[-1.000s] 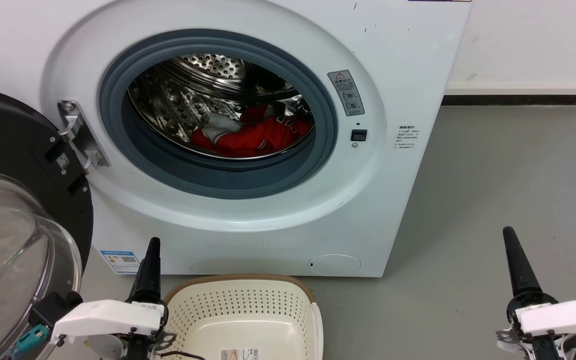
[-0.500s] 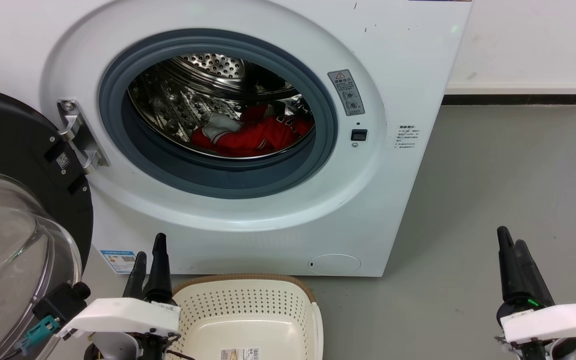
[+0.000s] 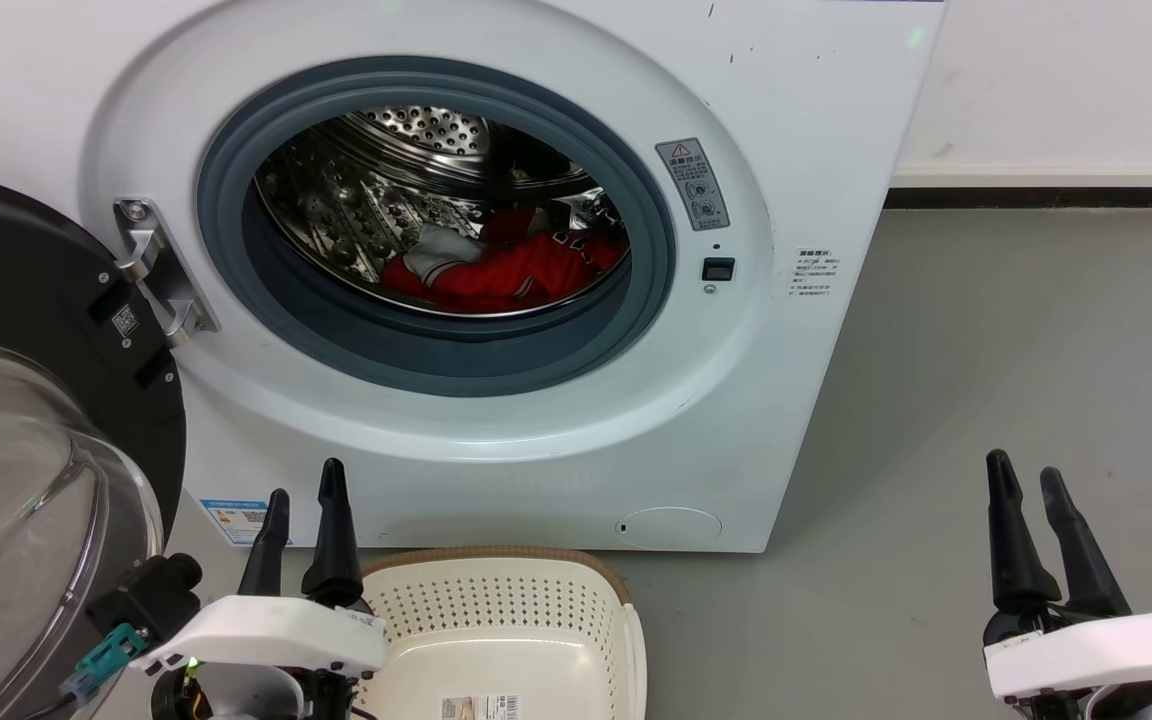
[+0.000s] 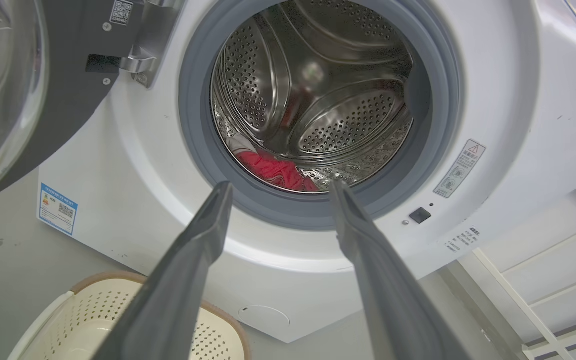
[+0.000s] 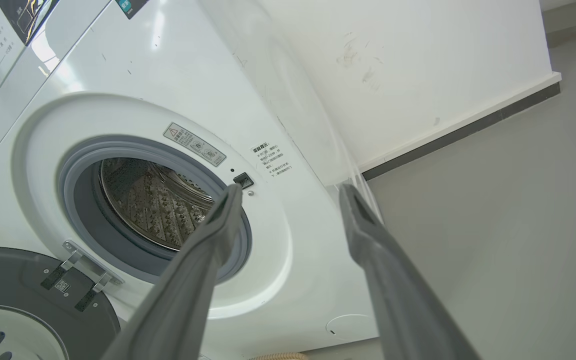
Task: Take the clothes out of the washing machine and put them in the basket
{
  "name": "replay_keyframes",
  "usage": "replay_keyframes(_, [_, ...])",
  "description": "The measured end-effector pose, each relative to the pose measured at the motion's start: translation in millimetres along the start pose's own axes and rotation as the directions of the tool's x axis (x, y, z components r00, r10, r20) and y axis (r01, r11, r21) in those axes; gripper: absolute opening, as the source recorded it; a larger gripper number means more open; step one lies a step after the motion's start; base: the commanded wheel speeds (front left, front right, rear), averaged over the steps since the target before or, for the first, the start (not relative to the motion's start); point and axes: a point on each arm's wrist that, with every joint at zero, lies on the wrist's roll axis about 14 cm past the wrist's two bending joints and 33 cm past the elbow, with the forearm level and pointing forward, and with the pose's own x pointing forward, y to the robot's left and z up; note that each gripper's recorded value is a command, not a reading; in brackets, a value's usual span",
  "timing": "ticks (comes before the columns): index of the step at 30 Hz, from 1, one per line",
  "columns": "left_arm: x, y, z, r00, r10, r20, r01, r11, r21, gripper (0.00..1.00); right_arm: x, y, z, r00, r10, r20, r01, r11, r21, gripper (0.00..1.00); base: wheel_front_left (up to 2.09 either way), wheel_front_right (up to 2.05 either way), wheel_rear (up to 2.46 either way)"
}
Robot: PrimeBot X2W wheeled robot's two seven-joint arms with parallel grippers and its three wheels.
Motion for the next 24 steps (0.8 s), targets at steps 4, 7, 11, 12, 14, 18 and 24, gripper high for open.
replay_keyframes(4, [-1, -2, 1, 1.000, -0.007, 0.012, 0.006, 0.999, 0.046, 1.00, 0, 3, 5, 1.000, 0.012, 0.017, -0.011, 0.999, -0.049, 1.00, 0.00, 0.00, 0.00])
replay_keyframes(7, [-2, -4, 2, 1.000, -0.012, 0.018, 0.011, 0.997, 0.077, 1.00, -1, 4, 5, 1.000, 0.018, 0.022, -0.016, 0.997, -0.078, 1.00, 0.00, 0.00, 0.00])
replay_keyframes(11, [-4, -4, 1, 1.000, -0.016, 0.025, 0.013, 0.993, 0.118, 1.00, -2, 6, 8, 0.999, 0.028, 0.034, -0.024, 0.993, -0.114, 1.00, 0.00, 0.00, 0.00])
replay_keyframes(12, [-4, -5, 2, 0.999, -0.020, 0.028, 0.016, 0.992, 0.128, 1.00, -2, 7, 9, 0.999, 0.032, 0.037, -0.027, 0.992, -0.123, 1.00, 0.00, 0.00, 0.00])
replay_keyframes(14, [-4, -7, 3, 0.999, -0.026, 0.035, 0.021, 0.989, 0.144, 1.00, -4, 8, 9, 0.999, 0.035, 0.036, -0.029, 0.989, -0.143, 1.00, 0.00, 0.00, 0.00])
replay_keyframes(18, [-5, -10, 5, 0.998, -0.037, 0.047, 0.028, 0.984, 0.178, 1.00, -4, 10, 11, 0.998, 0.046, 0.046, -0.037, 0.983, -0.182, 1.00, 0.00, 0.00, 0.00])
replay_keyframes(24, [-7, -12, 6, 0.997, -0.049, 0.063, 0.034, 0.973, 0.227, 1.00, -6, 15, 14, 0.996, 0.068, 0.056, -0.052, 0.969, -0.242, 1.00, 0.00, 0.00, 0.00])
